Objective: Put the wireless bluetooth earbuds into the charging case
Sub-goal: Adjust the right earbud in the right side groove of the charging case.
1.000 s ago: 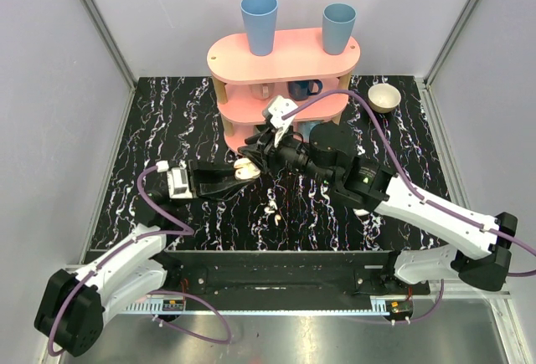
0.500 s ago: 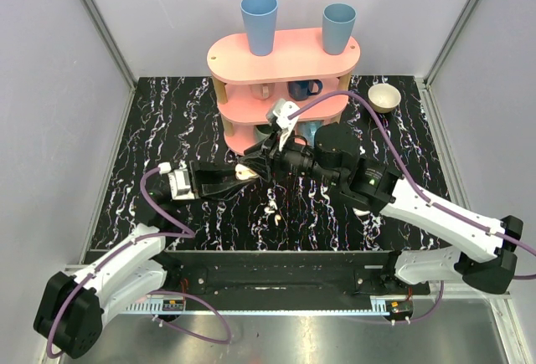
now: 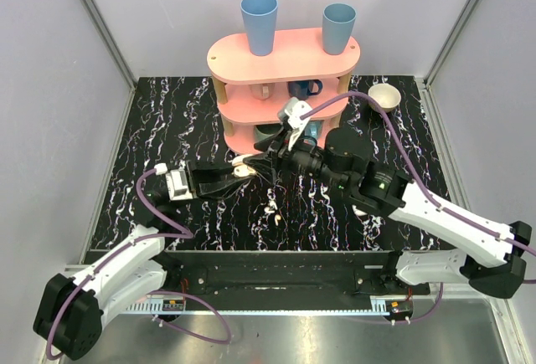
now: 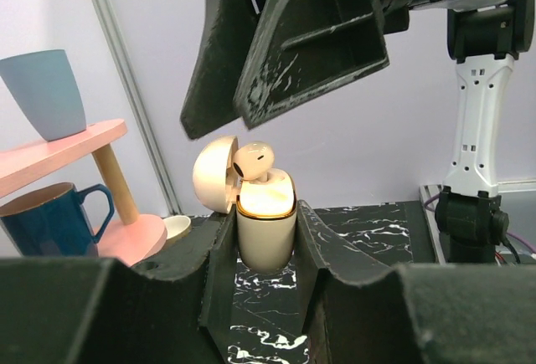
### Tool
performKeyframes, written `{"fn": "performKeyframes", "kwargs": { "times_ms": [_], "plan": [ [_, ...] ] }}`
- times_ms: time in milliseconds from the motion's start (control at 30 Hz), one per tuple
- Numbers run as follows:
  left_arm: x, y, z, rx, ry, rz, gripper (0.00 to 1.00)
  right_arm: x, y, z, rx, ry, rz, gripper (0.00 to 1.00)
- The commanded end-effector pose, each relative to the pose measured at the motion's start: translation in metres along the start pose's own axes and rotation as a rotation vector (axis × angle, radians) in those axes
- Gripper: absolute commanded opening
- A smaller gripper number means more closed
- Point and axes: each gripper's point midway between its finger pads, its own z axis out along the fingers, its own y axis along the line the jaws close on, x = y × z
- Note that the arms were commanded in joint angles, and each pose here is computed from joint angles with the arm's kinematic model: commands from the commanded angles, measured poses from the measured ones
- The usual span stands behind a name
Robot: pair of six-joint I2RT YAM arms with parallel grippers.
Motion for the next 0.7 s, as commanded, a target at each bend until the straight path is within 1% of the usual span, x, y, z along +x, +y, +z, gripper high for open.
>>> {"fn": "performKeyframes", "kwargs": {
  "times_ms": [0,67,133,233,433,667],
  "plan": [
    [-0.024,0.007,0.004,-0.031,-0.075,0.078,0.00,-0.041,-0.003,-0.024,0.035,-0.105,-0.070,0.53],
    [-0.026,0.008,0.005,-0.034,-0.079,0.080,0.00,-0.037,-0.004,-0.025,0.036,-0.093,-0.059,0.53],
    [-0.025,0.009,0.005,-0.036,-0.074,0.083,0.00,-0.031,0.008,-0.026,-0.031,-0.075,-0.052,0.52],
    [-0.024,0.010,0.006,-0.038,-0.069,0.081,0.00,-0.016,0.014,-0.021,-0.067,-0.019,-0.030,0.50],
    [-0.023,0.011,0.008,-0.029,-0.055,0.073,0.00,-0.002,0.008,-0.013,-0.038,0.041,-0.030,0.49],
    [-0.023,0.009,0.008,-0.020,-0.049,0.070,0.00,0.003,0.007,-0.004,-0.045,0.056,-0.061,0.47]
  ]
}}
